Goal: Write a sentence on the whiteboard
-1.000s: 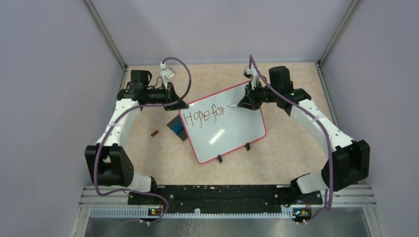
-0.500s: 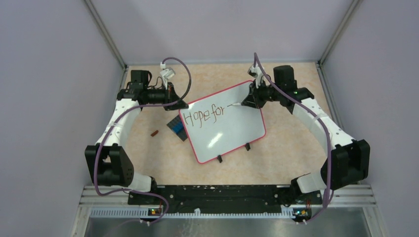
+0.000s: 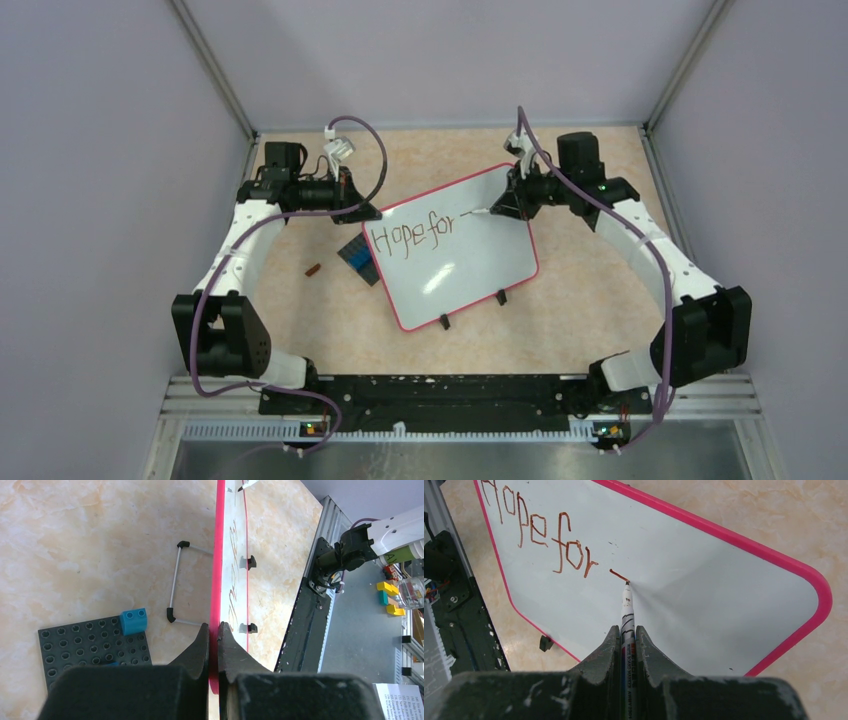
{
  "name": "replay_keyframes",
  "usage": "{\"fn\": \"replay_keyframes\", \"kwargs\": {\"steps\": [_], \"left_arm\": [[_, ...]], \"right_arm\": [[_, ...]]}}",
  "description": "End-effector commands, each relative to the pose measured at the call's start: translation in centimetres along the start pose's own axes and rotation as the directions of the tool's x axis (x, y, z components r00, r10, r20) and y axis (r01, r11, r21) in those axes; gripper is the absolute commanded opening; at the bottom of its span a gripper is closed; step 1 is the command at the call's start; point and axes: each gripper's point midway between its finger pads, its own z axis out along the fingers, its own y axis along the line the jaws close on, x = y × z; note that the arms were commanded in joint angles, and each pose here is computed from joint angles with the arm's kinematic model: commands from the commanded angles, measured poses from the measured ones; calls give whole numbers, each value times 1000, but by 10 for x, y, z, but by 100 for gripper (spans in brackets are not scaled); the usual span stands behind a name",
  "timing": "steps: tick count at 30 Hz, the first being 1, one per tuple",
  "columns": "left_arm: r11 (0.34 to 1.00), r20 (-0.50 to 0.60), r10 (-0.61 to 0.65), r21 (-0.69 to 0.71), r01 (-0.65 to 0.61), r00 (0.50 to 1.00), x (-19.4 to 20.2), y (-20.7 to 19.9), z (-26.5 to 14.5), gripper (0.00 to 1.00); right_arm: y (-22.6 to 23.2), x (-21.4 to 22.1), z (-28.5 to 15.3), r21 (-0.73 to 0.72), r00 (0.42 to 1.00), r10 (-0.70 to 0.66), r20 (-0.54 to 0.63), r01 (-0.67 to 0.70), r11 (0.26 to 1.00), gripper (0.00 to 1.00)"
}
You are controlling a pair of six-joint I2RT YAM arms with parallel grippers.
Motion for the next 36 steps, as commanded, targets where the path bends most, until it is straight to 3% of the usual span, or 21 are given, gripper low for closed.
{"fn": "replay_keyframes", "kwargs": {"steps": [1, 19, 36], "left_arm": [[999, -31, 21, -49, -22, 999, 10, 8, 2, 0], [998, -35, 28, -61, -30, 999, 11, 9, 1, 0], [998, -36, 28, -62, -31, 999, 12, 10, 1, 0]], "right_arm": [[14, -45, -23, -12, 987, -104, 119, 106, 994, 0], [2, -55, 0, -32, 989, -84, 120, 88, 996, 0], [1, -19, 5, -19, 996, -59, 60, 60, 998, 0]]}}
